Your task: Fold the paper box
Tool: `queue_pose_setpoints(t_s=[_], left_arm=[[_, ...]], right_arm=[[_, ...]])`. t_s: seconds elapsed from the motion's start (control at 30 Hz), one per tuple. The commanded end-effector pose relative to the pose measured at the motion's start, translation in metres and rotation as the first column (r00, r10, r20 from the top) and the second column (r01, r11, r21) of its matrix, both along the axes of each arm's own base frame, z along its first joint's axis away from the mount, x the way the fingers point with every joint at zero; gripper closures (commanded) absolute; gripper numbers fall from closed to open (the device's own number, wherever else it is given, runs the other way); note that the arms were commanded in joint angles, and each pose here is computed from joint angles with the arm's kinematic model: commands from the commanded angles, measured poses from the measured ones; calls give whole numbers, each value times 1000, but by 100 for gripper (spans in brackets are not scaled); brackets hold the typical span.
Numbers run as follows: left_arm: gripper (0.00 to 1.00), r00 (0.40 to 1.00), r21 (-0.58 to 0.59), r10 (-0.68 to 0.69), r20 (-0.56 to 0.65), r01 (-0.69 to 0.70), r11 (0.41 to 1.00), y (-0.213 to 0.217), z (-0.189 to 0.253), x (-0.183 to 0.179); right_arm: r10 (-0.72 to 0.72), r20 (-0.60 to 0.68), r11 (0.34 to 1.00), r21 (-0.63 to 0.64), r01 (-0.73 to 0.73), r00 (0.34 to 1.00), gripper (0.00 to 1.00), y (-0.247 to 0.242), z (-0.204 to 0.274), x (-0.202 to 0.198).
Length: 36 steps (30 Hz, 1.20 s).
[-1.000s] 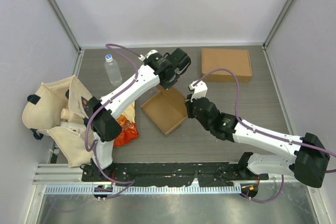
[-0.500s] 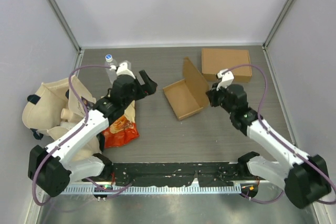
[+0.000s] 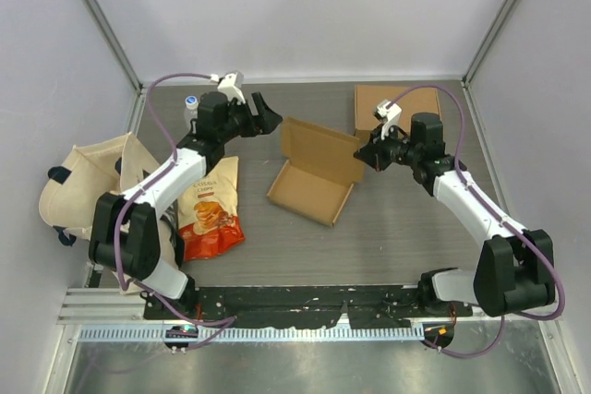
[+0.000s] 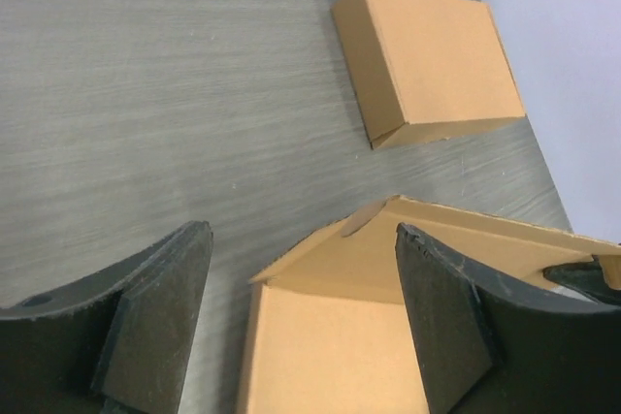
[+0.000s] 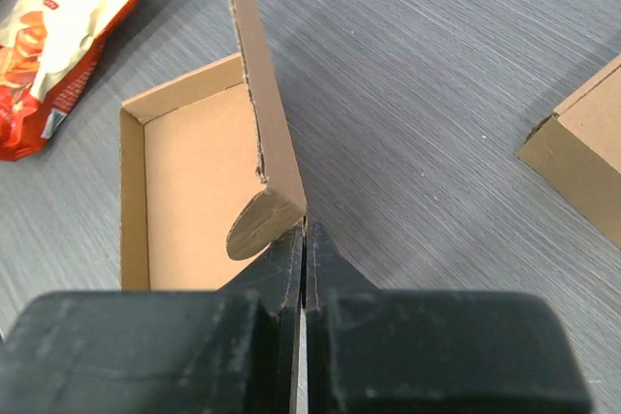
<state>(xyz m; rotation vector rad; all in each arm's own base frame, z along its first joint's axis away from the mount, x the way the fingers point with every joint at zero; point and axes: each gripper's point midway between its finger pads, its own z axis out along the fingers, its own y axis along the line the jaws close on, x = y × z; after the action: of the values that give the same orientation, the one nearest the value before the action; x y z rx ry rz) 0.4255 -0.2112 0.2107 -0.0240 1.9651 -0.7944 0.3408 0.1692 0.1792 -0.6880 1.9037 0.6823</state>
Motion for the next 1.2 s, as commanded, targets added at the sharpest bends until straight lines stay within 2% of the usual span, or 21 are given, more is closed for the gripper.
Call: queue_pose_setpoints(t_s=[0.0, 0.17, 0.27, 0.47, 0.5, 0.53, 0.7, 0.83, 0.87, 0.9, 1.0, 1.07, 1.13, 1.17], left_arm=[[24, 980, 151, -175, 96, 159, 976, -8, 17, 2], [26, 962, 184, -262, 71, 246, 952, -11, -1, -17], [22, 938, 181, -334, 96, 314, 932, -19, -12, -24], [35, 931, 275, -364, 21, 345, 898, -15, -33, -16], [44, 929, 279, -370, 11, 352, 893, -15, -35, -15], [46, 924, 279, -381, 5, 365, 888, -16, -36, -17], [44, 885, 254, -464, -23, 454, 854, -23, -47, -36], [47, 866, 218, -500, -24, 493, 842, -33, -47, -35], [50, 863, 214, -505, -23, 497, 841, -34, -48, -34], [58, 860, 216, -510, -20, 502, 837, -35, -47, -33], [74, 856, 230, -515, -34, 509, 830, -34, -50, -35], [81, 859, 265, -511, -24, 498, 825, -35, -50, -36], [91, 868, 291, -497, -18, 480, 827, -35, -49, -35], [94, 881, 312, -472, -5, 450, 837, -33, -49, -31]], right_arm=[[175, 70, 983, 42, -178, 982, 99, 13, 35, -9], [181, 46, 983, 15, -182, 982, 99, 11, 28, -7], [206, 39, 978, 30, -207, 978, 99, 15, 25, -6], [211, 29, 976, 44, -212, 977, 99, 18, 21, -3], [197, 27, 980, 36, -197, 980, 99, 16, 20, -1], [191, 26, 981, 33, -192, 981, 99, 15, 20, 0], [175, 36, 984, 22, -176, 984, 99, 13, 20, 3], [181, 31, 983, 29, -182, 983, 99, 14, 19, 3], [181, 29, 983, 29, -182, 983, 99, 14, 19, 3], [178, 28, 983, 28, -179, 984, 99, 14, 18, 3], [169, 28, 985, 26, -170, 985, 99, 13, 18, 4], [137, 22, 990, 26, -138, 990, 99, 11, 19, 8], [105, 5, 994, 18, -105, 994, 94, 9, 16, 10], [47, -6, 999, -6, -47, 999, 88, 3, 12, 16]])
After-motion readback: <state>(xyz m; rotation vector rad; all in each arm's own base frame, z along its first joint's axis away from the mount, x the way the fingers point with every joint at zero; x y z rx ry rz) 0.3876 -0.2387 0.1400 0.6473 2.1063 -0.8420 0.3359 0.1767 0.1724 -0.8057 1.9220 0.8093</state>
